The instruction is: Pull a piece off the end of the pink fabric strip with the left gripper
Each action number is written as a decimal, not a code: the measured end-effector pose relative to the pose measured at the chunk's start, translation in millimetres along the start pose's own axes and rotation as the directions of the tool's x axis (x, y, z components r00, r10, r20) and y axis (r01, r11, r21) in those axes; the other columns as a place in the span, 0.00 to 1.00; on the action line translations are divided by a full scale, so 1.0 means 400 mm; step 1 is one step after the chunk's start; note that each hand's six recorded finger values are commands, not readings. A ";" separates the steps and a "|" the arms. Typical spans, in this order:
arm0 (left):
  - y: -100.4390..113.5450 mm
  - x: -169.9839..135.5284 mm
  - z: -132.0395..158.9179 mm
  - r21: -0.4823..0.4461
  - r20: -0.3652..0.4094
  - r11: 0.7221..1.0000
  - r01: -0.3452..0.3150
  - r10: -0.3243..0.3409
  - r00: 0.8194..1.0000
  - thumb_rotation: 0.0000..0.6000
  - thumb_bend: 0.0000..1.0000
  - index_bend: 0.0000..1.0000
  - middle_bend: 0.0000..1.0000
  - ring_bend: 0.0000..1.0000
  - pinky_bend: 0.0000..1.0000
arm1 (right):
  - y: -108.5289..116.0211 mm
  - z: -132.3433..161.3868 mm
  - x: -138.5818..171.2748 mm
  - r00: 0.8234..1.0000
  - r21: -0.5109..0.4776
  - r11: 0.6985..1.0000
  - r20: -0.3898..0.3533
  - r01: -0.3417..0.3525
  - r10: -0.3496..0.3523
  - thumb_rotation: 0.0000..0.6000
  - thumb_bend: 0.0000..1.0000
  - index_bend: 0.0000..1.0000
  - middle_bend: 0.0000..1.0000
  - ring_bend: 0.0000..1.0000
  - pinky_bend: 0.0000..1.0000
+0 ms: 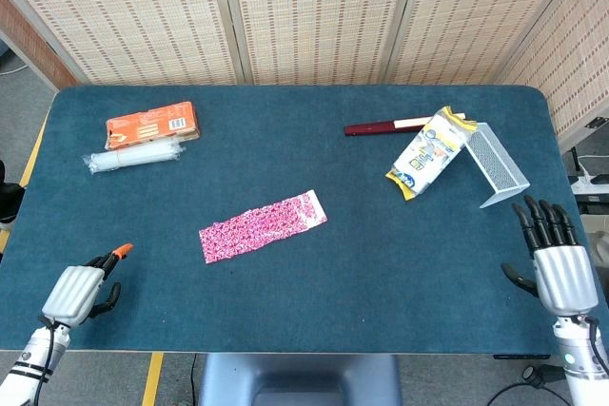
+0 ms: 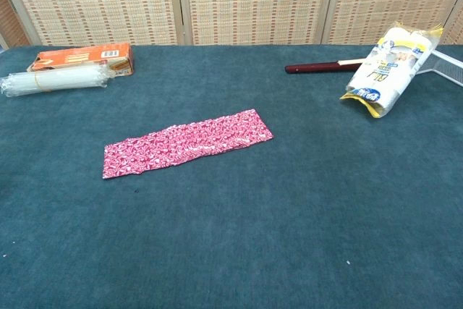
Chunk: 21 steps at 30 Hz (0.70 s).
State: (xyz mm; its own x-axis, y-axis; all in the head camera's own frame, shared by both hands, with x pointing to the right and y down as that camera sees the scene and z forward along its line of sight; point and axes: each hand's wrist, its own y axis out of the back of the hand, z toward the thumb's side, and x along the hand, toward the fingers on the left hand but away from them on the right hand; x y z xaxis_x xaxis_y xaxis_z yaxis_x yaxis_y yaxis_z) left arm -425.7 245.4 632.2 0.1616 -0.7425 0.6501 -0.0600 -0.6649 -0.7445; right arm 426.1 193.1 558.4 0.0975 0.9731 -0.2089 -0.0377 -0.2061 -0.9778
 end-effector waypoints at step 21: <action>-0.050 0.090 0.115 0.058 0.109 0.998 0.040 -0.046 0.993 1.00 0.79 0.00 0.73 0.74 0.77 | 0.021 -0.003 -0.012 0.998 -0.091 0.995 0.025 0.051 -0.049 1.00 0.58 0.00 0.00 0.00 0.10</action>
State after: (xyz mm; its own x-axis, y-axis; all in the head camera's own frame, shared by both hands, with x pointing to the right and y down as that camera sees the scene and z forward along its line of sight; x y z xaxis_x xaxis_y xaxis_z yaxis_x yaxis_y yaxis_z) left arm -373.5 235.7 663.3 0.2710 -0.6978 0.6631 0.0041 -0.6880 -0.7257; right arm 426.5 186.6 551.2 0.0742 0.9843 -0.1600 0.0582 -0.1645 -0.9847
